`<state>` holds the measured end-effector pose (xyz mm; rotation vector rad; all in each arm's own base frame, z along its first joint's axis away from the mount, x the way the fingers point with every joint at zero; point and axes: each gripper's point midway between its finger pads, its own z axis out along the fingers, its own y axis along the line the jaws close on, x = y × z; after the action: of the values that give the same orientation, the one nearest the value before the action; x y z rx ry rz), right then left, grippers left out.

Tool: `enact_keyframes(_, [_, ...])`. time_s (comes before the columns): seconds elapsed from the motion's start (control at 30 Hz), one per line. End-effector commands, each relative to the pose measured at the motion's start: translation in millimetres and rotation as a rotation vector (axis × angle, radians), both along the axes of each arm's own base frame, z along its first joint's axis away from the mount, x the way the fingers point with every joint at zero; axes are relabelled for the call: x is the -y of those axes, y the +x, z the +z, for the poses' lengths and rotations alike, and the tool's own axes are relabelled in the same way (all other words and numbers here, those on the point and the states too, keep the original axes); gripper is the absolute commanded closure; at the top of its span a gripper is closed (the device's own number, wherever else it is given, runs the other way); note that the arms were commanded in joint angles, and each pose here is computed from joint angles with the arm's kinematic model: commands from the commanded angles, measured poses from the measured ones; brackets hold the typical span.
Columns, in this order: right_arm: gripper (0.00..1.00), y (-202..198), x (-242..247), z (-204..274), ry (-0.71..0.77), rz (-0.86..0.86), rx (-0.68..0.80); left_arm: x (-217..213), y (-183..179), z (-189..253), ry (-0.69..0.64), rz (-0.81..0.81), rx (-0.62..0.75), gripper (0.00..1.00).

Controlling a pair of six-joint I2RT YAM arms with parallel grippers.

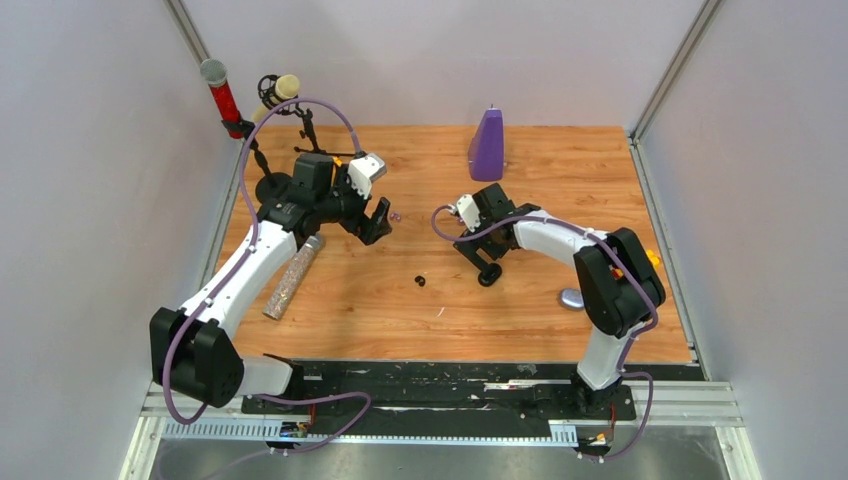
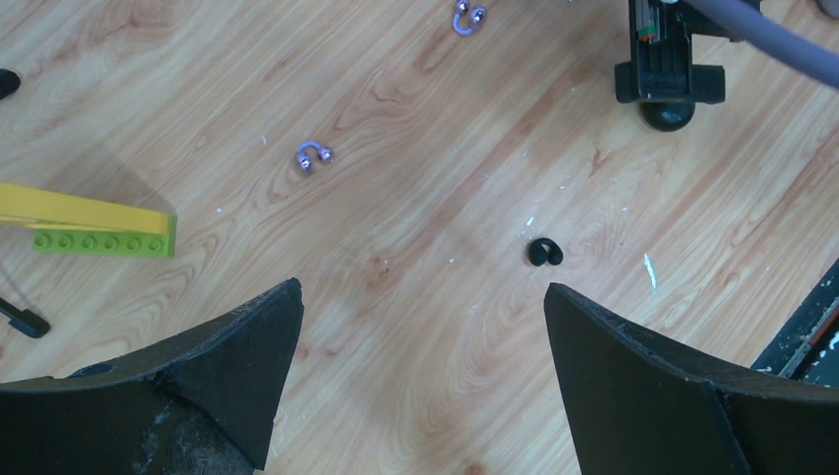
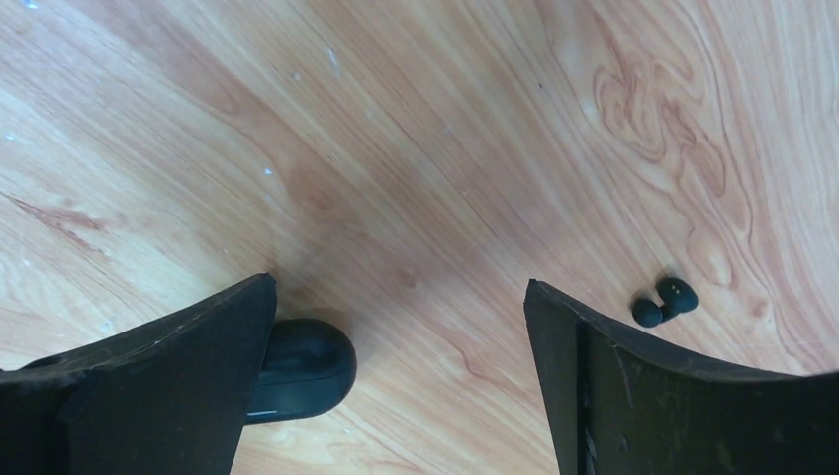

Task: Insert the wireless bluetooth earbuds into the charging case
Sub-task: Place the charging case at the center of the board, then pick up the charging case at the center of the board.

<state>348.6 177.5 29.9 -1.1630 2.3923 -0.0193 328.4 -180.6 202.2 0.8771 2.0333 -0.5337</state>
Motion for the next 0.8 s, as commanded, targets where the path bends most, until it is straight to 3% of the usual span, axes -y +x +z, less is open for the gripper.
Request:
enact_keyframes(0.0, [0.0, 6, 5, 14, 0.046, -0.059, -0.018, 3, 1, 17, -0.04, -0.011, 0.053, 0.0])
enact_keyframes(0.13, [0.0, 6, 8, 27, 0.101, -0.064, -0.028, 6, 0, 16, -0.052, -0.028, 0.042, 0.0])
enact_keyframes(0.33, [0.0, 2, 7, 76, 0.319, -0.044, -0.051, 23, -5, 10, -0.089, -0.099, -0.015, 0.0])
enact_keyframes(0.43, [0.0, -1, 15, 102, 0.416, -0.07, -0.043, 37, -1, 4, -0.032, -0.116, -0.02, 0.0])
enact_keyframes(0.63, [0.0, -9, 42, 155, 0.548, -0.178, 0.045, 105, 9, -34, 0.144, -0.164, -0.08, 0.0])
enact_keyframes(0.77, [0.0, -20, 60, 183, 0.62, -0.21, 0.114, 153, 9, -58, 0.156, -0.193, -0.168, 0.0])
